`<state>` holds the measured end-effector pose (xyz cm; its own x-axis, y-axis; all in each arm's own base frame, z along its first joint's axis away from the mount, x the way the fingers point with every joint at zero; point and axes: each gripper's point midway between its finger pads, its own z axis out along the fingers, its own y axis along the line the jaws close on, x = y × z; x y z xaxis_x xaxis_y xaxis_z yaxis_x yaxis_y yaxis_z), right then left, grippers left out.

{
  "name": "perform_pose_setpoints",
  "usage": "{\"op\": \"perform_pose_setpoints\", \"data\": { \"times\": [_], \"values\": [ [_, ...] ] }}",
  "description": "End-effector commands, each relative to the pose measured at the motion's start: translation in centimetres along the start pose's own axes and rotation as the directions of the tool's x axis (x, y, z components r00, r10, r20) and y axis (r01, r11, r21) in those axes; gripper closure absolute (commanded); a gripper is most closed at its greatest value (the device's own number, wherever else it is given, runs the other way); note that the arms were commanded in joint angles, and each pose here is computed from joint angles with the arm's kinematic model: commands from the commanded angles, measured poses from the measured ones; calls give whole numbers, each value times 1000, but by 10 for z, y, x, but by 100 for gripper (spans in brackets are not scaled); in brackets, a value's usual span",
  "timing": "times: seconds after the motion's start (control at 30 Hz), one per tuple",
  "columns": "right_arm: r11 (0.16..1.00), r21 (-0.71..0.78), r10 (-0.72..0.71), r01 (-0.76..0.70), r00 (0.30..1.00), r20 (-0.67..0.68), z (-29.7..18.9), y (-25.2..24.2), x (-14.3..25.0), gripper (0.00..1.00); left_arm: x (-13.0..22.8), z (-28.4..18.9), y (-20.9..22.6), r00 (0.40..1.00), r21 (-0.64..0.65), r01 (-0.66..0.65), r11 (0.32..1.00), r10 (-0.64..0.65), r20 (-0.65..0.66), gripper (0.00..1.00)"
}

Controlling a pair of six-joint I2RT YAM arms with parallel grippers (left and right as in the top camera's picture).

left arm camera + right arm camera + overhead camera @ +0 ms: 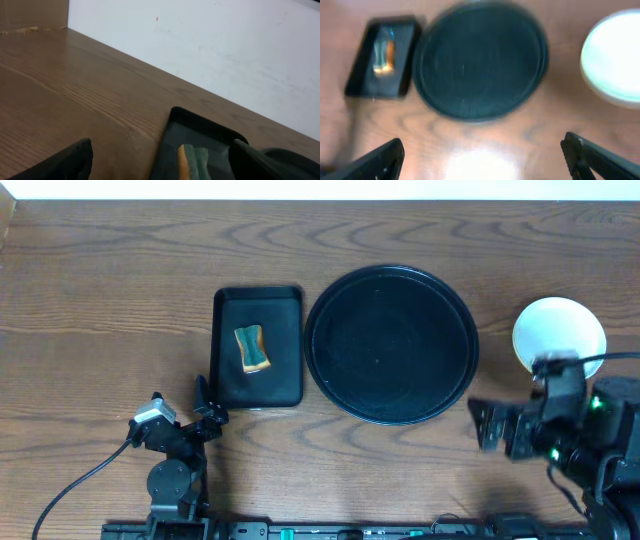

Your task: Clean dirty plates on tray and stack at the side

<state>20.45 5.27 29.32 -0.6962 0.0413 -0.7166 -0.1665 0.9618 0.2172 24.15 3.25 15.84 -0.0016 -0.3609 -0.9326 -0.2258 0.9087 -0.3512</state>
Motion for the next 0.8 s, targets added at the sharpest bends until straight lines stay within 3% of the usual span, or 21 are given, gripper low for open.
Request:
{"op": "perform_pose_setpoints", "data": {
  "times": [0.0,0.1,0.2,0.53,0.77],
  "values": [
    [993,85,-99,88,986,136,8,-14,-33,1,17,1,7,999,-23,-10,1000,9,-51,12],
    [967,145,-237,208,945,224,18,-23,-51,1,17,1,7,999,-23,-10,1000,9,-51,12],
    [958,187,-267,219,916,298,26,-33,-49,1,17,1,7,999,-23,-10,1000,9,-51,12],
    [946,237,-311,220,820,481,66,-53,33,1,17,1,7,999,-23,-10,1000,9,-51,12],
    [943,252,-324,219,783,531,78,-59,59,1,17,1,7,999,-23,-10,1000,9,-51,12]
  ]
}}
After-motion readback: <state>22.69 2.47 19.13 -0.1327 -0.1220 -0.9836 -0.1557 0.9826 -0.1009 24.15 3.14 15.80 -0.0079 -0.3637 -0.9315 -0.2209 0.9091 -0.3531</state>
